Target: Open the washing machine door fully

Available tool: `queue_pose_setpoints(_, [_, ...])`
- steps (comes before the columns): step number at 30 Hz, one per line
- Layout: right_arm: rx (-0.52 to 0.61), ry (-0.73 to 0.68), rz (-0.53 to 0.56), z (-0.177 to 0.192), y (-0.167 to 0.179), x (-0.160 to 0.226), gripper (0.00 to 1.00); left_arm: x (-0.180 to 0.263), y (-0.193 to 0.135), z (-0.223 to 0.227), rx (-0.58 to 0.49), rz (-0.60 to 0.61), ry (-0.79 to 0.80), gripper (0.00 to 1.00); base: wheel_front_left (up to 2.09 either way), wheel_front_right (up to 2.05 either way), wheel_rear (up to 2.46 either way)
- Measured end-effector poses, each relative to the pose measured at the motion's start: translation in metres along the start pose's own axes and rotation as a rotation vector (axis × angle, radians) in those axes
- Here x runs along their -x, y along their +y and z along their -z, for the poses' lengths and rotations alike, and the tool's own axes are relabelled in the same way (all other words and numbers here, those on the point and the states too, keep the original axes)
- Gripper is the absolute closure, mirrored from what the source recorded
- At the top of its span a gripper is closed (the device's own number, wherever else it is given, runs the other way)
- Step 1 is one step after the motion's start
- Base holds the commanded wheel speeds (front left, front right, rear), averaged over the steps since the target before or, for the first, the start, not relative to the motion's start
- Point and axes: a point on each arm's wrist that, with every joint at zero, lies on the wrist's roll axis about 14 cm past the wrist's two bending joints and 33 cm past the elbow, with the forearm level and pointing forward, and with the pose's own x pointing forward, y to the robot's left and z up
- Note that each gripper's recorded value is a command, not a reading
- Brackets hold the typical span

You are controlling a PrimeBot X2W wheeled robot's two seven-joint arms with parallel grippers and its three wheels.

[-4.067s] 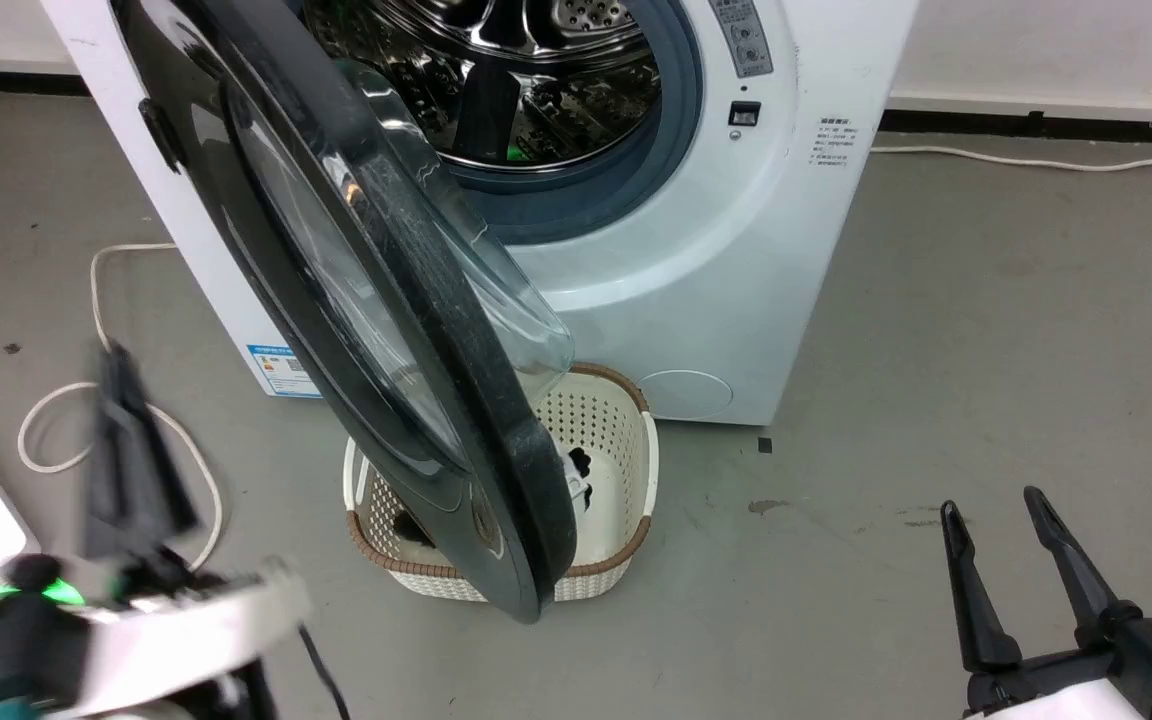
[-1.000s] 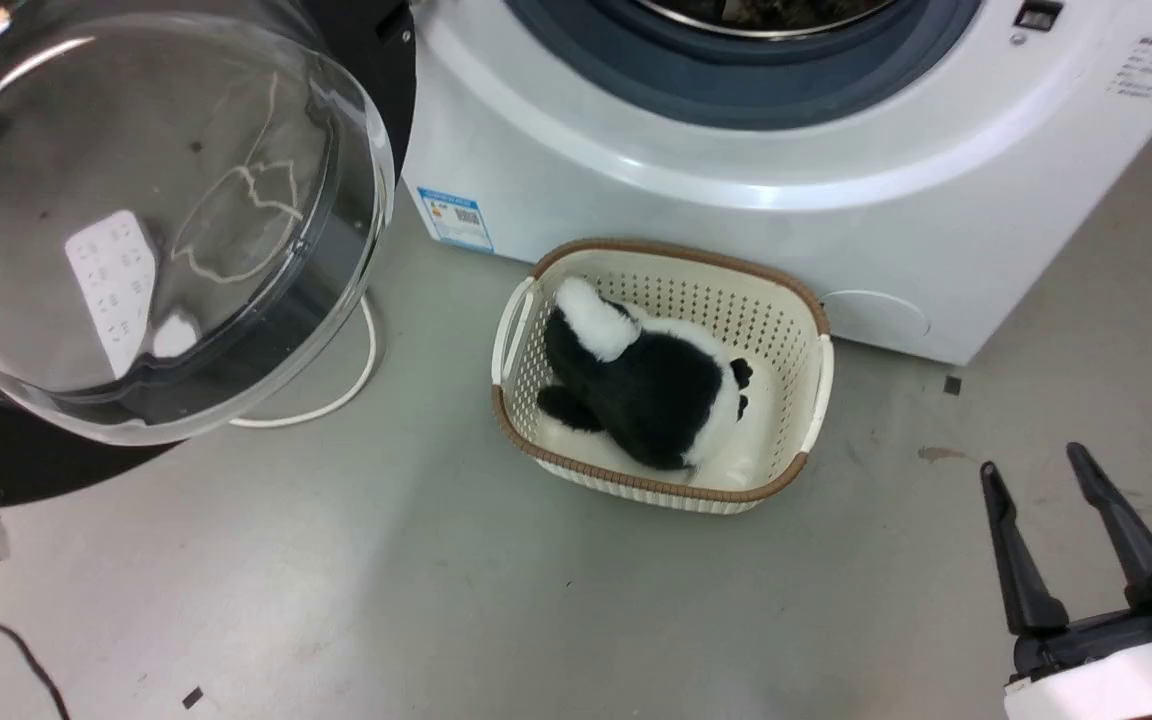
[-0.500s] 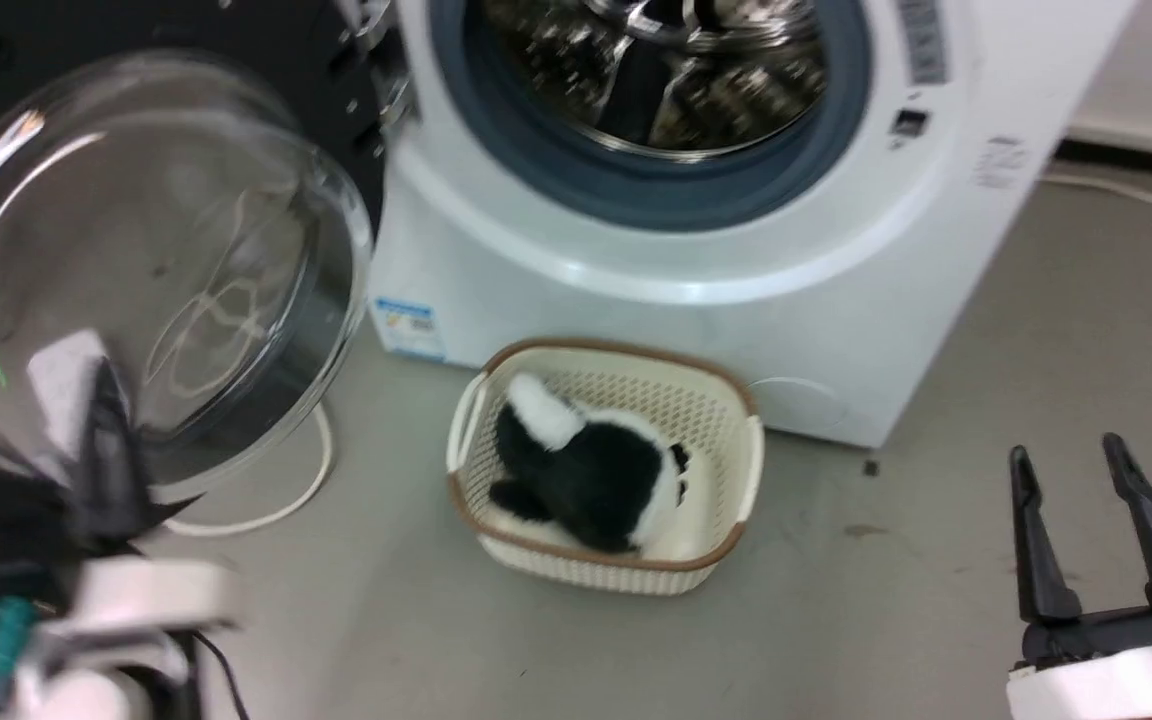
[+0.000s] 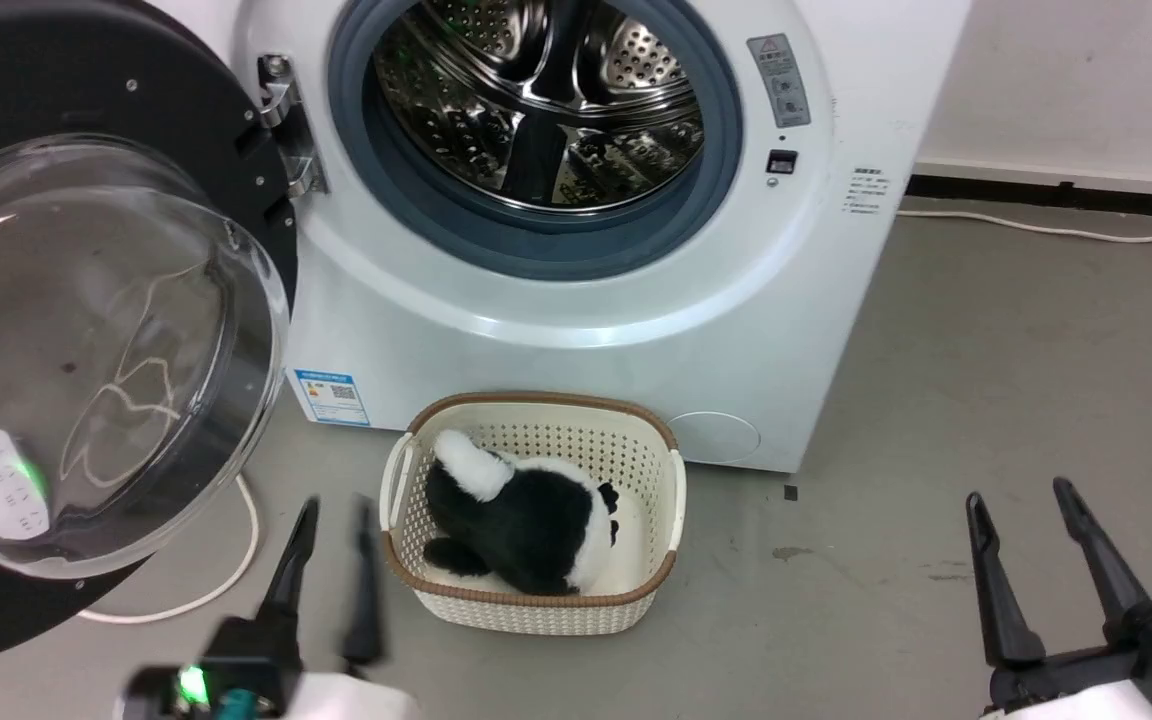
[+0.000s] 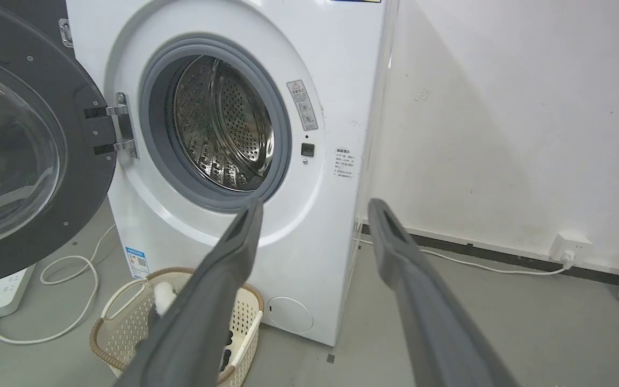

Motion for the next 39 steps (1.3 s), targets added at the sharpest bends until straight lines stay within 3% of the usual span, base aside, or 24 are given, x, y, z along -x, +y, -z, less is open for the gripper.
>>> queue_pose_setpoints(9, [-0.007, 0.054, 0.03, 0.015, -0.008, 0.012, 0.0, 0.011, -0.016, 0.038, 0.0, 0.043, 0.103, 0.0, 0.0, 0.0, 0.0])
queue_pose_setpoints(26, [-0.024, 0.066, 0.037, 0.019, -0.009, 0.013, 0.0, 0.008, -0.012, 0.036, -0.011, 0.033, 0.09, 0.0, 0.0, 0.0, 0.0])
queue_pose_setpoints(27, [-0.025, 0.067, 0.037, 0.02, -0.009, 0.013, 1.0, 0.007, -0.011, 0.034, -0.008, 0.026, 0.083, 1.0, 0.0, 0.0, 0.0])
queue_pose_setpoints(39, [-0.025, 0.08, 0.035, 0.021, -0.008, 0.014, 1.0, 0.006, -0.012, 0.035, -0.006, 0.037, 0.095, 1.0, 0.0, 0.0, 0.0])
